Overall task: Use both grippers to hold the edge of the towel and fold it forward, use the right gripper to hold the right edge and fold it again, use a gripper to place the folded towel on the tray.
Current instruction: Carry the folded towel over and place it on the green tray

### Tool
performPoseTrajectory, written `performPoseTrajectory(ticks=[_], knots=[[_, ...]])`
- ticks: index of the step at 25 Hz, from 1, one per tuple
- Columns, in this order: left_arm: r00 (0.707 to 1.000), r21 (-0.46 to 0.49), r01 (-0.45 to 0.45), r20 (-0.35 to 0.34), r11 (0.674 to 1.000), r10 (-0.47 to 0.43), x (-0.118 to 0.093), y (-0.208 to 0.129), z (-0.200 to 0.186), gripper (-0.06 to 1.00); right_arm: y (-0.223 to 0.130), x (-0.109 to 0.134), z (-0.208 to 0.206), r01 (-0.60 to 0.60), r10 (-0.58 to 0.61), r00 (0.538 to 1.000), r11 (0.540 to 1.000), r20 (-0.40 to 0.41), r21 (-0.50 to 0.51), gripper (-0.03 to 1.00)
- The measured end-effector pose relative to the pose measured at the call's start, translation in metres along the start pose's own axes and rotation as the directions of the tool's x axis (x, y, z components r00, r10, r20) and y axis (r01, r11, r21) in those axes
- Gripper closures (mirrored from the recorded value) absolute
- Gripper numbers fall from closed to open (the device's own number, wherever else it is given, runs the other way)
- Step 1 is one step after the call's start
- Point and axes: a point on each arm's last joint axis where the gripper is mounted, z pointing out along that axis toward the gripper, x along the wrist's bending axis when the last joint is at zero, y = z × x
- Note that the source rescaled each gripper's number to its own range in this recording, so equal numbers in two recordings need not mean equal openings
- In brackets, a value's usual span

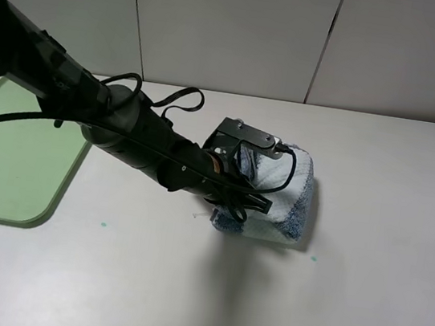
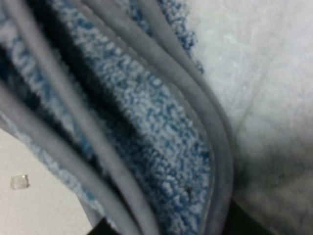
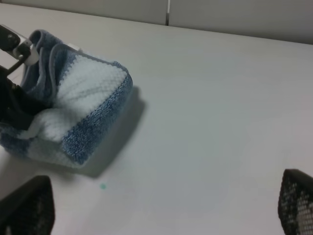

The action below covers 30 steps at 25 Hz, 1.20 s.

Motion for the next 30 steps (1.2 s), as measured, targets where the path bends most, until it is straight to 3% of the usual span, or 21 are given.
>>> performPoseTrajectory(ticks=[15,30], knots=[[1.000,0.058,-0.029,-0.004,0.998,0.029,0.005,0.007,-0.018,0.76,0.000,0.000,0.000,-0.001,0.001,1.000,1.000,-0.002,0.000,-0.03],[0.989,0.060,0.045,-0.141,0.997,-0.036,0.090,0.007,-0.079,0.77,0.000,0.001,0.000,-0.004,0.004,1.000,1.000,-0.006,-0.002,-0.03]])
